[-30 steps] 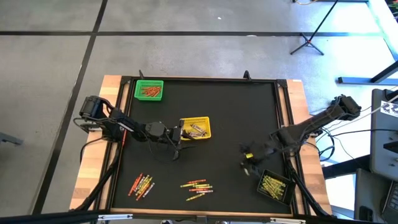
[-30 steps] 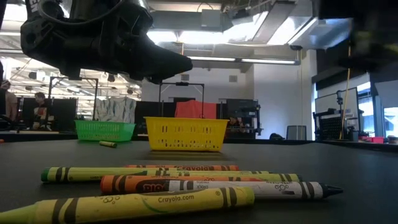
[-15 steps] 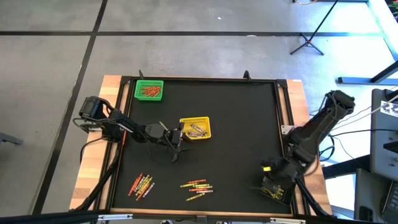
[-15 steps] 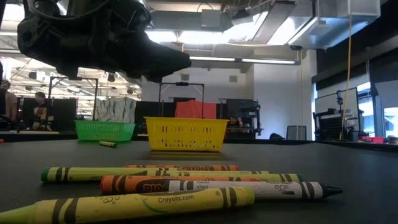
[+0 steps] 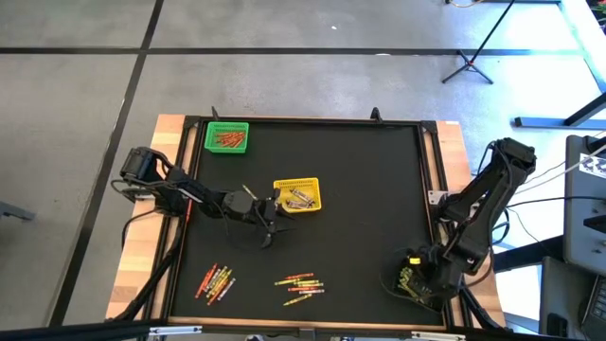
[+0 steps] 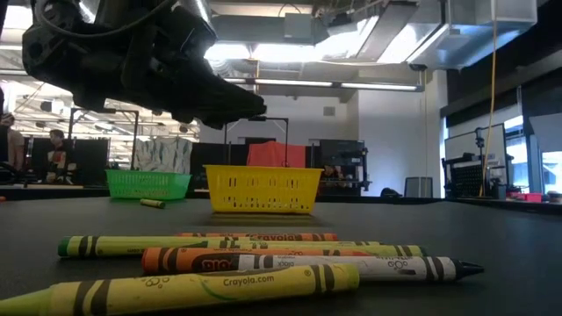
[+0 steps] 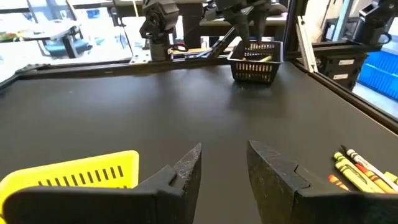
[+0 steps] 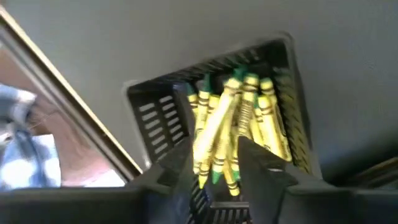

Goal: Sort crayons
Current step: Put the green crayon into the black bin

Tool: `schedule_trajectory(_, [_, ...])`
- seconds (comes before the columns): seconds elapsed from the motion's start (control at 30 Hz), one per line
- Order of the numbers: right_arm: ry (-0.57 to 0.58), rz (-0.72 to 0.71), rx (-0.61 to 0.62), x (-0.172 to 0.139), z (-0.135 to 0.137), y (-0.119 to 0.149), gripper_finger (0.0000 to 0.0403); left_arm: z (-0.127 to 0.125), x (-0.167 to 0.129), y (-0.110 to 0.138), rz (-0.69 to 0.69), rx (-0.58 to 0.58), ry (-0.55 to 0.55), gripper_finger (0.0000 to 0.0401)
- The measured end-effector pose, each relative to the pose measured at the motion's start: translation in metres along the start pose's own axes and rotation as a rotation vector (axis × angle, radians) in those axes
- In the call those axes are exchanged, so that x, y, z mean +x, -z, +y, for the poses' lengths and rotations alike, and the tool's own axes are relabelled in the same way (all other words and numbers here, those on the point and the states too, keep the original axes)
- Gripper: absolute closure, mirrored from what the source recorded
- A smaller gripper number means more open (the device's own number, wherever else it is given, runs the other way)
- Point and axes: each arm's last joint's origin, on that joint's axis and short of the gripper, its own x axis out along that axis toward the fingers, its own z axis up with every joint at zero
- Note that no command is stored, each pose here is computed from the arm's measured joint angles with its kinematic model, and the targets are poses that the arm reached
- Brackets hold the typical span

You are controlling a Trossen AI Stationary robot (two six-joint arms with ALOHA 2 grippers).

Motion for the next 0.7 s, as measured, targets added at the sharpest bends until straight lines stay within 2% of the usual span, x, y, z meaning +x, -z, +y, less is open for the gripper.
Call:
schedule_trajectory(0.13, [-0.092,-0.092,-0.071,-0.007,0.004,-0.006,0.0243,0.000,0.000,-0.001,0.000,0.007,0.003,0.0289])
schedule_trajectory(0.3, [-0.174,-0.482,-0.315,-0.014,0.014,-0.019,0.0228,0.002,-0.008,-0.009,0.048,0.010,-0.035,0.0289])
schedule_trajectory(0.5, [-0.067,-0.827,-0.474,-0.014,0.023,-0.039,0.0226,0.008,-0.031,-0.023,0.274,-0.001,-0.069,0.0289])
schedule_trajectory(0.6, [0.026,-0.893,-0.537,-0.009,0.027,-0.053,0.0226,0.012,-0.048,-0.027,0.441,-0.018,-0.111,0.0289])
schedule_trajectory(0.7, [0.107,-0.884,-0.575,-0.001,0.030,-0.068,0.0226,0.019,-0.065,-0.031,0.572,-0.026,-0.175,0.0289])
